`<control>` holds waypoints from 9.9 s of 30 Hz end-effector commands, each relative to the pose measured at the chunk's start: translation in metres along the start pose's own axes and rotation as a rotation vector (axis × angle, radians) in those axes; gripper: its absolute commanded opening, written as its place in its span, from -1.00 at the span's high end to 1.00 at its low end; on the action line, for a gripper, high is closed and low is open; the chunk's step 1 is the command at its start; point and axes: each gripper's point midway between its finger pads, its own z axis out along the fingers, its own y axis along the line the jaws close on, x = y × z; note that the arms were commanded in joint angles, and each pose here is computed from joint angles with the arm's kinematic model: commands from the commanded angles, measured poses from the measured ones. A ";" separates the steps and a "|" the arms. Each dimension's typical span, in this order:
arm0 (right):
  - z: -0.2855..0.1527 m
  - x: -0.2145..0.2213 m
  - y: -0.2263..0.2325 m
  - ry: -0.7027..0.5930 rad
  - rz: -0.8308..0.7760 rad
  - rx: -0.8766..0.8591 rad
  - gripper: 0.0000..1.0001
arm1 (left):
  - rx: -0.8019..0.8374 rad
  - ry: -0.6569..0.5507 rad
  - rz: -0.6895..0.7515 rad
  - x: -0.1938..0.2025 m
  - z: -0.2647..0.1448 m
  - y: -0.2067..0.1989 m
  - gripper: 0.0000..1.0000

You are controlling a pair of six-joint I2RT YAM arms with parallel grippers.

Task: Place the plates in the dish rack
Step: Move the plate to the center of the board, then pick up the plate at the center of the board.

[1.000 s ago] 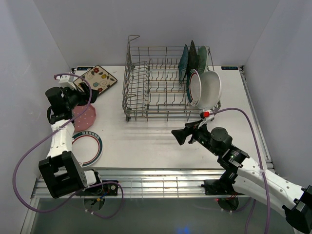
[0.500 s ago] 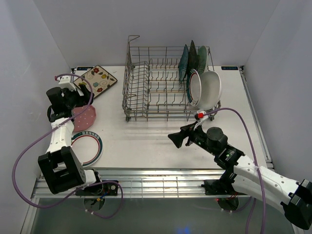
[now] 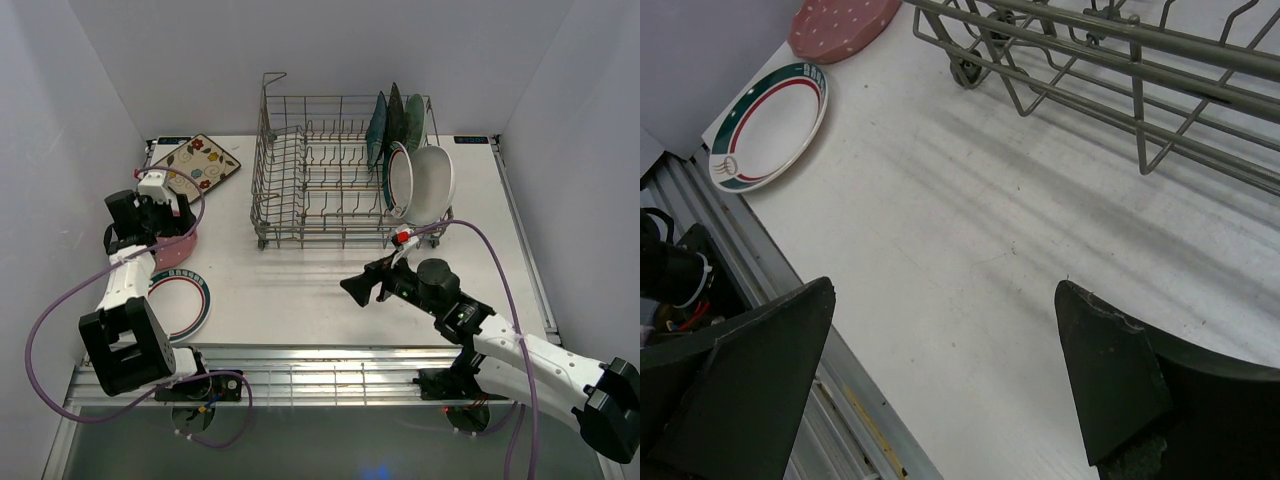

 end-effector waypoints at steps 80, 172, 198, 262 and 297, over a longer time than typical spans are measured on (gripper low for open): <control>0.068 0.014 0.087 0.107 0.024 -0.271 -0.96 | 0.161 0.280 -0.289 0.190 -0.116 0.035 -0.23; 0.222 0.120 0.149 0.263 0.541 -0.221 -0.75 | 0.141 0.260 -0.153 0.174 -0.082 0.029 -0.38; 0.256 0.147 0.140 0.326 0.528 -0.086 -0.38 | 0.139 0.210 -0.100 0.139 -0.087 0.015 -0.37; 0.198 0.048 0.101 0.052 0.203 0.295 0.85 | 0.156 -0.014 -0.079 0.050 -0.122 -0.008 -0.45; 0.135 -0.188 0.159 -0.308 -0.198 0.274 0.84 | 0.102 -0.036 -0.098 0.054 -0.113 0.005 -0.96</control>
